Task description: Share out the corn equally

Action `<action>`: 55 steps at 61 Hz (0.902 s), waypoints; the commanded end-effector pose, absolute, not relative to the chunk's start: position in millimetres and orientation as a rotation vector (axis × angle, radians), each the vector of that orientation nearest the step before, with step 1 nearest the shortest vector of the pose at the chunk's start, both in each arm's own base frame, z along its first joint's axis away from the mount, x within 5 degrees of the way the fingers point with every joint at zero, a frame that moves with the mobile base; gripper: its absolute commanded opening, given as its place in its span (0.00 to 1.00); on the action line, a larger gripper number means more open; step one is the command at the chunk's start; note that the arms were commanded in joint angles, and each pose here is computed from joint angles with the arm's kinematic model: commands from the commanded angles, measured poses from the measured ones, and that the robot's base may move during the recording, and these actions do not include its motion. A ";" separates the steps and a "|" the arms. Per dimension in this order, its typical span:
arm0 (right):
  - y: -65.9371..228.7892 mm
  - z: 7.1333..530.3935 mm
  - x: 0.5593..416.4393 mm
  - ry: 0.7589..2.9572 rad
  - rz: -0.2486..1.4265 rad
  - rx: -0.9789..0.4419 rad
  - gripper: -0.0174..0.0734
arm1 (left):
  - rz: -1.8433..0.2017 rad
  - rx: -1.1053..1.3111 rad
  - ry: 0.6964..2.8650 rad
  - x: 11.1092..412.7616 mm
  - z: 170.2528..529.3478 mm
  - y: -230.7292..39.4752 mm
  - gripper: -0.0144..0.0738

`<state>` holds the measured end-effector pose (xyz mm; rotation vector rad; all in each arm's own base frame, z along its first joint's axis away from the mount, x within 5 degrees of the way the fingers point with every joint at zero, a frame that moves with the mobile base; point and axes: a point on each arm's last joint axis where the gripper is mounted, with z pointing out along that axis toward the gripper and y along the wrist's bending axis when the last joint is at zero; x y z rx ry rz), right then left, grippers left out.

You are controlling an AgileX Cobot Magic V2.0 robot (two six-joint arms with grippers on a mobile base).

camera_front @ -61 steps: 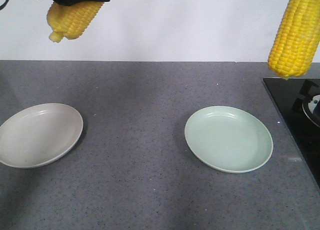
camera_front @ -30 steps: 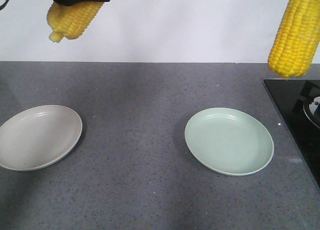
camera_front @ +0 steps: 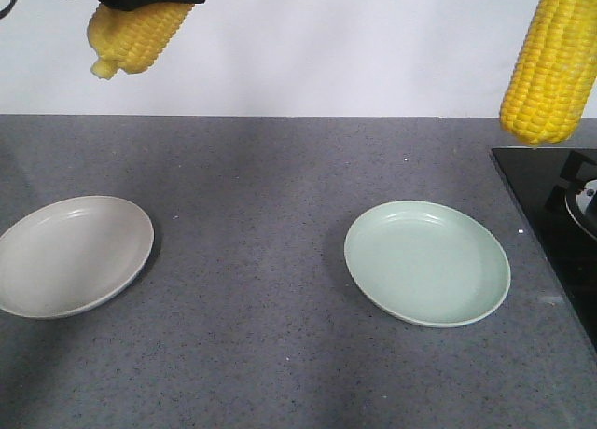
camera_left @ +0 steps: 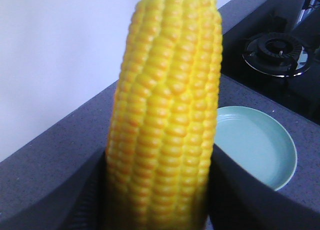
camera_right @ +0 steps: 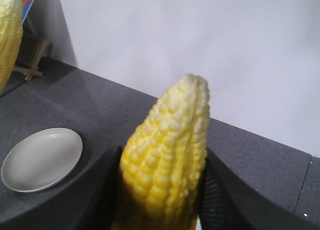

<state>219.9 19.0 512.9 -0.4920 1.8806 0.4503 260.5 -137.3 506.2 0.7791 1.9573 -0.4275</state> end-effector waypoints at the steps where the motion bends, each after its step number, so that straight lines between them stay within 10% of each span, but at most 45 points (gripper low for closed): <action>1: 20.2 529.9 210.8 1.782 0.444 -0.467 0.19 | -0.459 0.722 1.848 247.8 528.4 -133.2 0.16; 55: 20.2 529.9 210.8 1.782 0.444 -0.467 0.19 | -0.459 0.722 1.848 247.8 528.4 -133.2 0.16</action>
